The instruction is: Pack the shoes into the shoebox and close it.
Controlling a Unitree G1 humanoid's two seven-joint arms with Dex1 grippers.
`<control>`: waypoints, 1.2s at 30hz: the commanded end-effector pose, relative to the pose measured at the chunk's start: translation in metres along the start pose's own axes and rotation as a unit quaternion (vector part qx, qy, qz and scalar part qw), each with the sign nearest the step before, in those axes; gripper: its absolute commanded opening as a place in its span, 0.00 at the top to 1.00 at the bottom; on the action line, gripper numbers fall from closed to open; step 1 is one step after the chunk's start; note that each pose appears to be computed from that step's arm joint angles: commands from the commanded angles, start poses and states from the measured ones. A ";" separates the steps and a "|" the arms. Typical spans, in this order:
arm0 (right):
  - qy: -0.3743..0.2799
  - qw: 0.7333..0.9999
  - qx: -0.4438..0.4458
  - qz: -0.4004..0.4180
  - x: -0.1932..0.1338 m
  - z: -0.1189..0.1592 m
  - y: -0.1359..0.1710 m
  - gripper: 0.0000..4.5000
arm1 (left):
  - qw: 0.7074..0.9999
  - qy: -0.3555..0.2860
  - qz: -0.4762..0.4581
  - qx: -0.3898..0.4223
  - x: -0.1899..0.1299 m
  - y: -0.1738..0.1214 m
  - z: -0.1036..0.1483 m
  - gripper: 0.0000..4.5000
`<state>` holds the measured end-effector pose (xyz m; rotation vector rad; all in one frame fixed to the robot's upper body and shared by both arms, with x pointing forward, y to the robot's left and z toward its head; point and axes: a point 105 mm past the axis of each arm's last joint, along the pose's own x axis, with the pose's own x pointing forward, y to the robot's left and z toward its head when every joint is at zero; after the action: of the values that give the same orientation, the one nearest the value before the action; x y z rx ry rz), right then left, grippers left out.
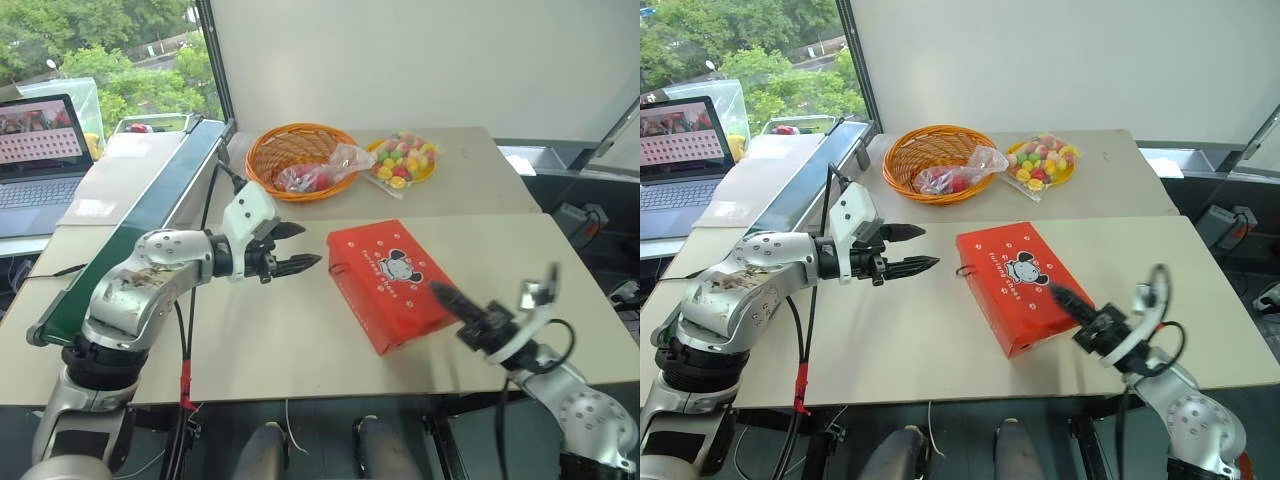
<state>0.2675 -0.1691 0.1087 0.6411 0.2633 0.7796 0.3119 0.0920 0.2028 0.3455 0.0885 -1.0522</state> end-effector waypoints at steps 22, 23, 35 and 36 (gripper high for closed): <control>0.322 0.877 -0.351 -0.060 0.060 0.028 -0.034 1.00 | 0.993 -0.020 0.112 -0.022 -0.015 -0.007 -0.008 0.31; 0.313 0.880 -0.354 -0.048 0.062 0.036 -0.025 1.00 | 0.993 -0.017 0.115 -0.021 -0.016 -0.006 -0.009 0.31; 0.175 0.914 -0.361 0.053 0.062 0.104 0.058 1.00 | 0.995 -0.054 0.086 -0.022 -0.012 -0.012 0.003 0.31; 0.174 0.910 -0.373 0.052 0.057 0.103 0.059 1.00 | 0.995 -0.060 0.076 -0.020 -0.011 -0.014 0.005 0.31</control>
<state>0.3272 -0.1385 0.2107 -0.1802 0.3131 1.0081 0.2990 0.0997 0.1900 0.2418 0.0567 -0.8728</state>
